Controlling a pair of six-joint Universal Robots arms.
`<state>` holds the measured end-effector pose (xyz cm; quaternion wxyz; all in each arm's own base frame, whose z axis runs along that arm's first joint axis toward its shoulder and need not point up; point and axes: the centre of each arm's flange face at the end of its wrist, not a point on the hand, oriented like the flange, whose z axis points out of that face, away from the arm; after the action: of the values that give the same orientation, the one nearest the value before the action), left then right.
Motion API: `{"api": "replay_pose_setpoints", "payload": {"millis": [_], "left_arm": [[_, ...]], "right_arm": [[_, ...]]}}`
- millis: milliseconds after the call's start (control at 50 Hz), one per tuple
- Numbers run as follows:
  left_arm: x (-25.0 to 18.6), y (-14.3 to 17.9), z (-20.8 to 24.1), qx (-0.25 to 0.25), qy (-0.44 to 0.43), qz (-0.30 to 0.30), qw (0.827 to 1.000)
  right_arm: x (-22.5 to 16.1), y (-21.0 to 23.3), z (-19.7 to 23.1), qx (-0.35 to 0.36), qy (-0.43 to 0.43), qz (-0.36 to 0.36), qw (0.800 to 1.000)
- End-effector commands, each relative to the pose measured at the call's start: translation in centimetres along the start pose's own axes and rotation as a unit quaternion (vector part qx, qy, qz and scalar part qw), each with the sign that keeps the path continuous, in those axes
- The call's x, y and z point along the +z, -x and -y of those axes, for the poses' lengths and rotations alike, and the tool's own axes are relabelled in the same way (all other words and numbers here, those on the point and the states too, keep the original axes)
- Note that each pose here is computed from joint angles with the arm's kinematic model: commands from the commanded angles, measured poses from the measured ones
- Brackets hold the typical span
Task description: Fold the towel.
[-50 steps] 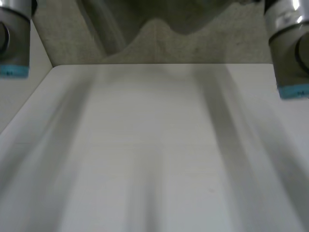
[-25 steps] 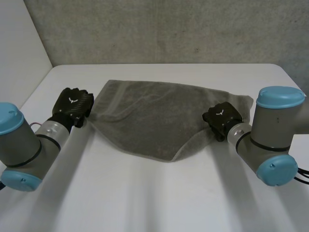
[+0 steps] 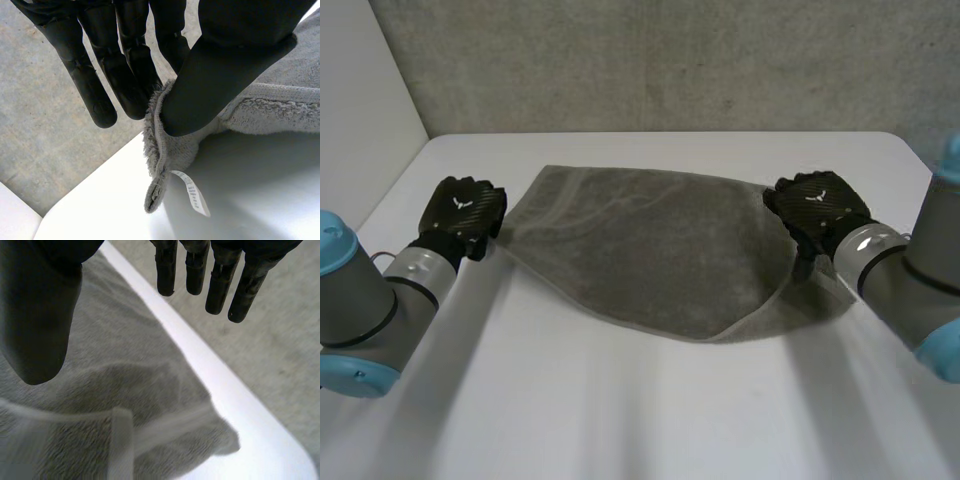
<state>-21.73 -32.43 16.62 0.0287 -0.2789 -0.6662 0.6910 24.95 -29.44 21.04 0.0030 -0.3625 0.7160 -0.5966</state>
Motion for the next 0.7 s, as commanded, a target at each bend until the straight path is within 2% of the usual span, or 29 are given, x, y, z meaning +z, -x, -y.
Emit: {"api": "replay_pose_setpoints", "payload": {"millis": [20,240,500,700], "left_arm": [[0.0,0.1,0.0,-0.003,0.001,0.001,1.000],[0.0,0.2,-0.3,-0.004,0.004,0.001,1.000],[-0.1,0.2,-0.4,-0.004,0.005,0.000,1.000],[-0.1,0.1,-0.4,-0.005,0.006,-0.001,1.000]], "right_arm": [[-0.5,-0.4,-0.9,0.032,0.074,0.071,0.994],[1.5,-1.8,-2.6,0.032,0.085,0.076,0.993],[5.8,-1.0,-4.7,-0.071,0.131,0.068,0.987],[6.5,-0.4,-5.7,-0.080,0.151,0.075,0.982]]}}
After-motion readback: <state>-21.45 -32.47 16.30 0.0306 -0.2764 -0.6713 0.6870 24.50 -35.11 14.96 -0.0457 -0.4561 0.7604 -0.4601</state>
